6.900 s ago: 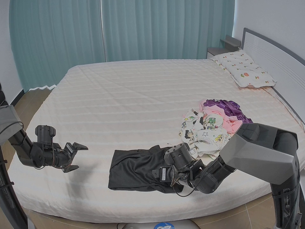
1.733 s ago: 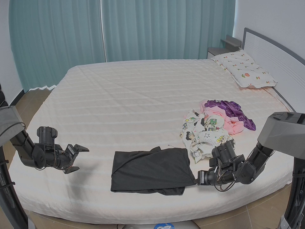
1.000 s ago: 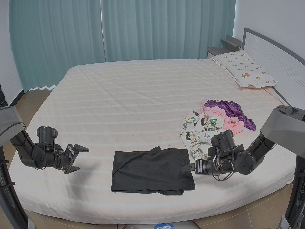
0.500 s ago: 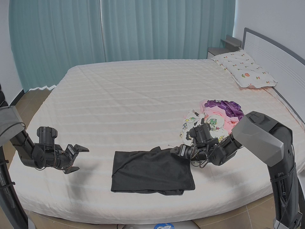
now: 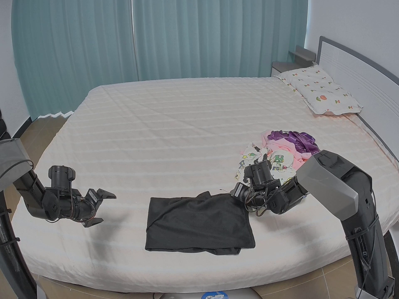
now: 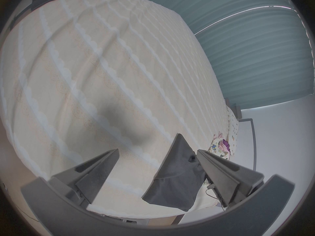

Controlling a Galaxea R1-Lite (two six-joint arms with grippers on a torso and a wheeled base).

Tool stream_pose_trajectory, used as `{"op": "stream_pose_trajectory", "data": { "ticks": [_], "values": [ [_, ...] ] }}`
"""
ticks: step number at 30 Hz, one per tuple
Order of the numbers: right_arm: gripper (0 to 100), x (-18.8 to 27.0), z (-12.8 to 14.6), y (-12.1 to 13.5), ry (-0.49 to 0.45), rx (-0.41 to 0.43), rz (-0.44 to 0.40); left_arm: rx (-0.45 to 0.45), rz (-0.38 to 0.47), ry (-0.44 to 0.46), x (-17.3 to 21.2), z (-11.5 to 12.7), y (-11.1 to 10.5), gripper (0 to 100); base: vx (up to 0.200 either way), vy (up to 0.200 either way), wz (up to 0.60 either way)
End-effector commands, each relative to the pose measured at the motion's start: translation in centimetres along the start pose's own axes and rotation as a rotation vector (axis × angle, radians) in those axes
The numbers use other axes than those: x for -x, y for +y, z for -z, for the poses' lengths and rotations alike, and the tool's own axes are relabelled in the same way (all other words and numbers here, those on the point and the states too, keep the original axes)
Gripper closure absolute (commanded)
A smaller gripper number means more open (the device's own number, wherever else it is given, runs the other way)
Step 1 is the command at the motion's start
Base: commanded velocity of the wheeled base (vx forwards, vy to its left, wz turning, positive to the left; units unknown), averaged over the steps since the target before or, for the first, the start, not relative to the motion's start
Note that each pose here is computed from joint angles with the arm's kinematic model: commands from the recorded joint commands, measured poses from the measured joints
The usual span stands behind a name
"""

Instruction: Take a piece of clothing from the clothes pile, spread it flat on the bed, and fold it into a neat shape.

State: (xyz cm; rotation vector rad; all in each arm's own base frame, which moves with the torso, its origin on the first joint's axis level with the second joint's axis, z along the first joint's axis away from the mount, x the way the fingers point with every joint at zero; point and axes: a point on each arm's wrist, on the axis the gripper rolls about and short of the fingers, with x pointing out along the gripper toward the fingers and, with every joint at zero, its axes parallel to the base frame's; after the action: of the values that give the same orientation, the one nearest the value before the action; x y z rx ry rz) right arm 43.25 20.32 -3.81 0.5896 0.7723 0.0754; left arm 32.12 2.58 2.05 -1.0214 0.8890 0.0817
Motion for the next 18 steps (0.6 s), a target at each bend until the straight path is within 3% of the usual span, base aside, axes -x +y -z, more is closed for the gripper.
{"op": "stream_pose_trajectory", "data": {
  "ticks": [1, 9, 18],
  "values": [
    [100, 0.2, -0.2, 0.1, -0.004, -0.011, -0.002, -0.001, 0.000, 0.000, 0.0, 0.0, 0.0, 0, 0.000, 0.000, 0.00],
    [100, 0.7, -2.2, -0.7, -0.077, -0.071, 0.027, 0.000, -0.001, 0.001, -0.1, 0.0, 0.0, 0, 0.000, 0.000, 0.00],
    [100, 0.7, -1.8, -1.8, -0.063, -0.083, 0.054, 0.001, -0.001, -0.002, -0.1, 0.0, 0.0, 0, 0.000, 0.000, 0.00]
  ]
}}
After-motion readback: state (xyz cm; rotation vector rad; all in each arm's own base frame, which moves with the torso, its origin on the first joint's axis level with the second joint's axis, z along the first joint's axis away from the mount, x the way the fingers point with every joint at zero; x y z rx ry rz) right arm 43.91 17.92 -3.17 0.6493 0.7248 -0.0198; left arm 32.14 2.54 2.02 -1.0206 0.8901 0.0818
